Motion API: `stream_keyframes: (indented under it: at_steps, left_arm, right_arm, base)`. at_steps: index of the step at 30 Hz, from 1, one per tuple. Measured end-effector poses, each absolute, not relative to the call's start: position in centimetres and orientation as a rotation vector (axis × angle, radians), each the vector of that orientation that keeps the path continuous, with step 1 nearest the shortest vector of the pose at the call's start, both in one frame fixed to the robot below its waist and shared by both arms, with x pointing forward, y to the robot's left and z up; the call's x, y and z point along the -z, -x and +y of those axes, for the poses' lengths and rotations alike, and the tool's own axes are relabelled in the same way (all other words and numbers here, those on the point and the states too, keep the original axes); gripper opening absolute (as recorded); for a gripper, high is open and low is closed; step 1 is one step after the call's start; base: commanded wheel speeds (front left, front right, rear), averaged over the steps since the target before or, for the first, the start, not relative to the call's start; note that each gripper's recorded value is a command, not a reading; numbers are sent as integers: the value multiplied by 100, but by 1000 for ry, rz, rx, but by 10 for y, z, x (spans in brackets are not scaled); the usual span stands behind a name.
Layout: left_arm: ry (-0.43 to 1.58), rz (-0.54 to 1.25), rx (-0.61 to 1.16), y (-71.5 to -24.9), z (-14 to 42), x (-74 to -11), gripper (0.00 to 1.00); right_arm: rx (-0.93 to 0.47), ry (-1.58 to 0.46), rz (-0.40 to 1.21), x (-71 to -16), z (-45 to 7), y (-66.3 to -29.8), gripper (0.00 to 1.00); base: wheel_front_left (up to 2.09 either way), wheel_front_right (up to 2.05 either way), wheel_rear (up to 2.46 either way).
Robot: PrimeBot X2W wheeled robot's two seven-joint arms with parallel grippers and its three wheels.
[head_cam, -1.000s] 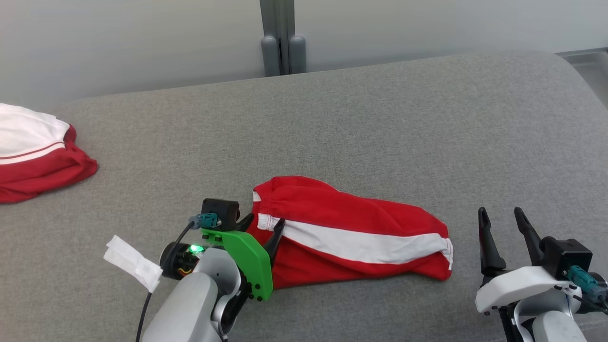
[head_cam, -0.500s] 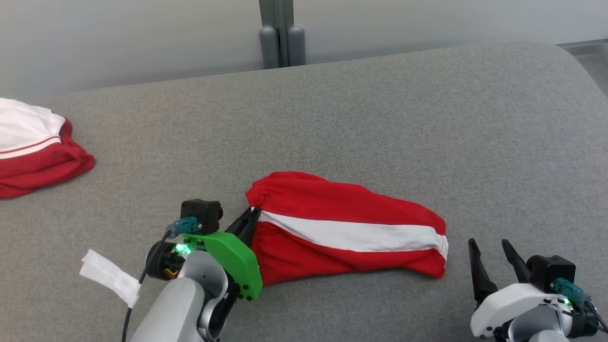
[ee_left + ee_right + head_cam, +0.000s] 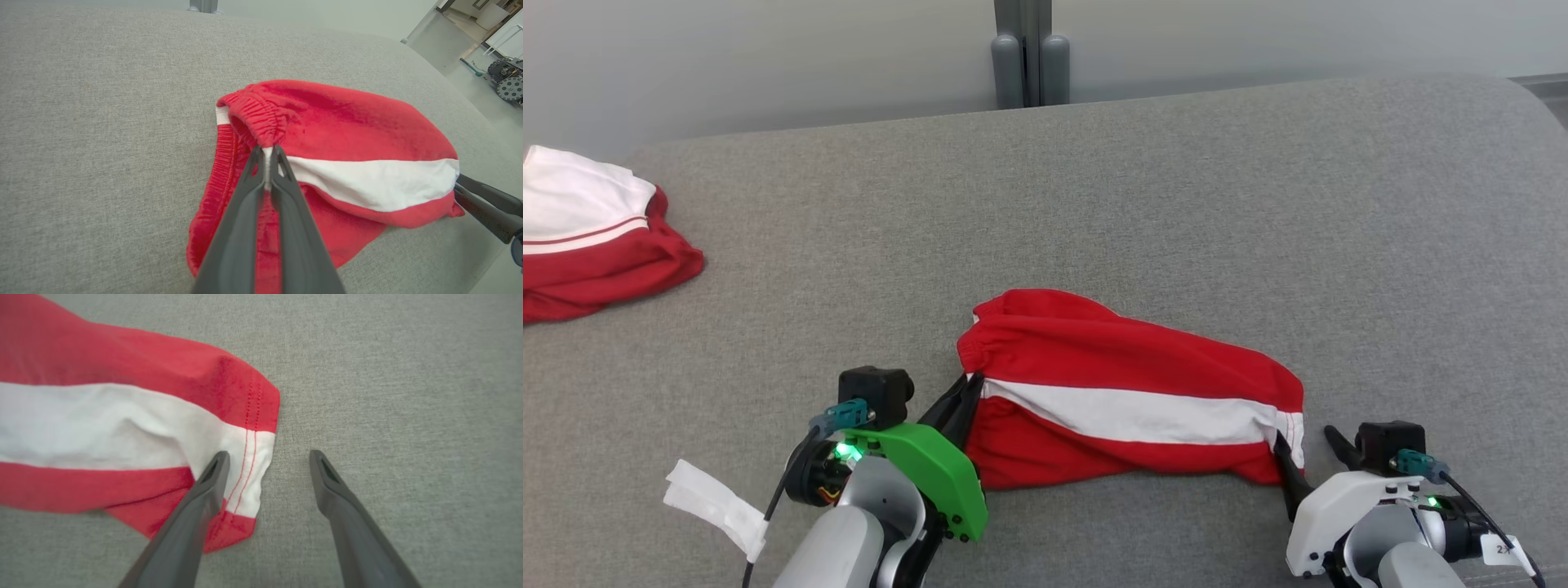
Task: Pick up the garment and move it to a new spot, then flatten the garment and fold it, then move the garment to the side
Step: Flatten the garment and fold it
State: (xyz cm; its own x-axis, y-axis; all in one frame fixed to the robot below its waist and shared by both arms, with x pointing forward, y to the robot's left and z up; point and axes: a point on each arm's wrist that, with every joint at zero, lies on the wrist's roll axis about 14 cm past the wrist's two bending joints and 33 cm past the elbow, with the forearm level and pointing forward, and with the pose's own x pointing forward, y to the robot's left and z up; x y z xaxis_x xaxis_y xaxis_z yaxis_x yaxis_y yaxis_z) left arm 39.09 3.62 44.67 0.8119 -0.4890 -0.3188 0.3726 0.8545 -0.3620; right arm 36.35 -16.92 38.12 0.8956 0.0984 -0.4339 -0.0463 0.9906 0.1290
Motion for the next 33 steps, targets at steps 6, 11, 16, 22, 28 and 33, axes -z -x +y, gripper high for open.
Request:
stream_keyframes:
  at_steps: [6, 11, 16, 22, 28, 33]
  left_arm:
    - [302, 414, 459, -389, 38, -448, 0]
    - [309, 416, 453, -388, 39, -447, 0]
    - [314, 409, 451, -389, 40, -449, 0]
    - [322, 341, 437, -395, 45, -464, 0]
    - [332, 223, 433, -402, 48, -497, 0]
    - [349, 81, 446, -404, 49, -539, 0]
  right_arm:
    - [-103, -95, 488, -375, -162, -369, 37]
    - [-106, -93, 502, -372, -161, -369, 0]
    - [-101, -111, 499, -372, -161, -368, 0]
    - [-91, -142, 348, -405, -163, -384, 0]
    - [-92, -133, 111, -474, -167, -403, 0]
    - [-120, -107, -149, -553, -163, -404, 0]
  base:
    - [0, 0, 0]
    - [0, 0, 0]
    - [0, 0, 0]
    - [0, 0, 0]
    - [0, 0, 0]
    - [0, 0, 0]
